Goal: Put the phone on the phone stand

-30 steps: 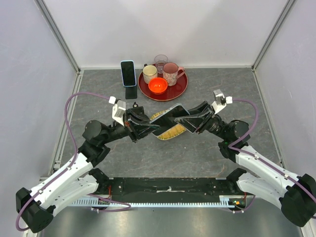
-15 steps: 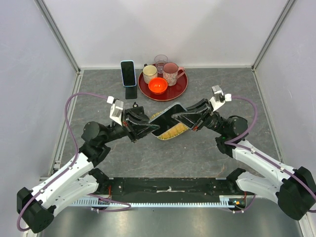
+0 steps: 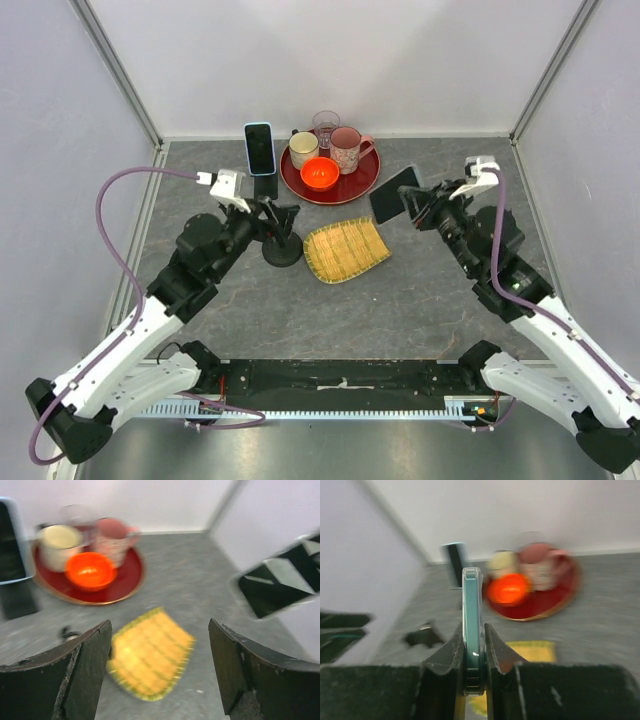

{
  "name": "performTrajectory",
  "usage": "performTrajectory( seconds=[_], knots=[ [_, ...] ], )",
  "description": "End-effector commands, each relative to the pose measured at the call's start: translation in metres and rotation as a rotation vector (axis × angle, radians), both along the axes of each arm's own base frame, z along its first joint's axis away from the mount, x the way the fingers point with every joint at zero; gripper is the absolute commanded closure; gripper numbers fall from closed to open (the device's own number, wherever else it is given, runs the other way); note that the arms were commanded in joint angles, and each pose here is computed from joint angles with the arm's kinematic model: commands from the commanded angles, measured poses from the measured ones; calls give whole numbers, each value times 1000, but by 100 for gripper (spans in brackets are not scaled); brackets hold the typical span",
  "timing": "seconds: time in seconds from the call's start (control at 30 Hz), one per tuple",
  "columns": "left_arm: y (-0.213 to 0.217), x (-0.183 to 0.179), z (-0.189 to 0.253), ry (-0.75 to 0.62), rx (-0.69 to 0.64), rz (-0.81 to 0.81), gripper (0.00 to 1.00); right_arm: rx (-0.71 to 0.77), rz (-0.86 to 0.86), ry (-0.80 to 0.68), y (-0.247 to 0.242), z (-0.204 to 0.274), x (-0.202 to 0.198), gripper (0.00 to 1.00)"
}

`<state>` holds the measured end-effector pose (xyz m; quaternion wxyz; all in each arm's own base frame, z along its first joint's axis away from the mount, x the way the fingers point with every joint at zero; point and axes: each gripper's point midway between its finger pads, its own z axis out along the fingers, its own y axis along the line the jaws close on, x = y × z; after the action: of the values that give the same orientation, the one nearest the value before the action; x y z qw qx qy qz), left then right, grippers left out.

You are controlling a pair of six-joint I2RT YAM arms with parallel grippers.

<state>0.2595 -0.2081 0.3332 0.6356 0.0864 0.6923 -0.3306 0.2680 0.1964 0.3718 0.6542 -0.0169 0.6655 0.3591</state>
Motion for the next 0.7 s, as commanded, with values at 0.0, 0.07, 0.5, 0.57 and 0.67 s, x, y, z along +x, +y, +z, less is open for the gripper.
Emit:
performTrajectory(
  seconds=[0.0,0.07,0.5,0.57,0.67],
  knots=[
    [68,37,-46,149,288,412,19,-329,-535,183,-101,-13,24,100],
    [65,43,-62,188,348,419,25,-406,-551,205,-106,-7,24,100],
    [62,37,-96,260,457,360,65,-727,507,124,55,-25,-3,100],
    [58,28,-103,280,431,316,59,-756,647,113,69,-33,-11,100],
    [63,19,-94,271,375,319,44,-777,797,30,84,-39,-20,100]
  ],
)
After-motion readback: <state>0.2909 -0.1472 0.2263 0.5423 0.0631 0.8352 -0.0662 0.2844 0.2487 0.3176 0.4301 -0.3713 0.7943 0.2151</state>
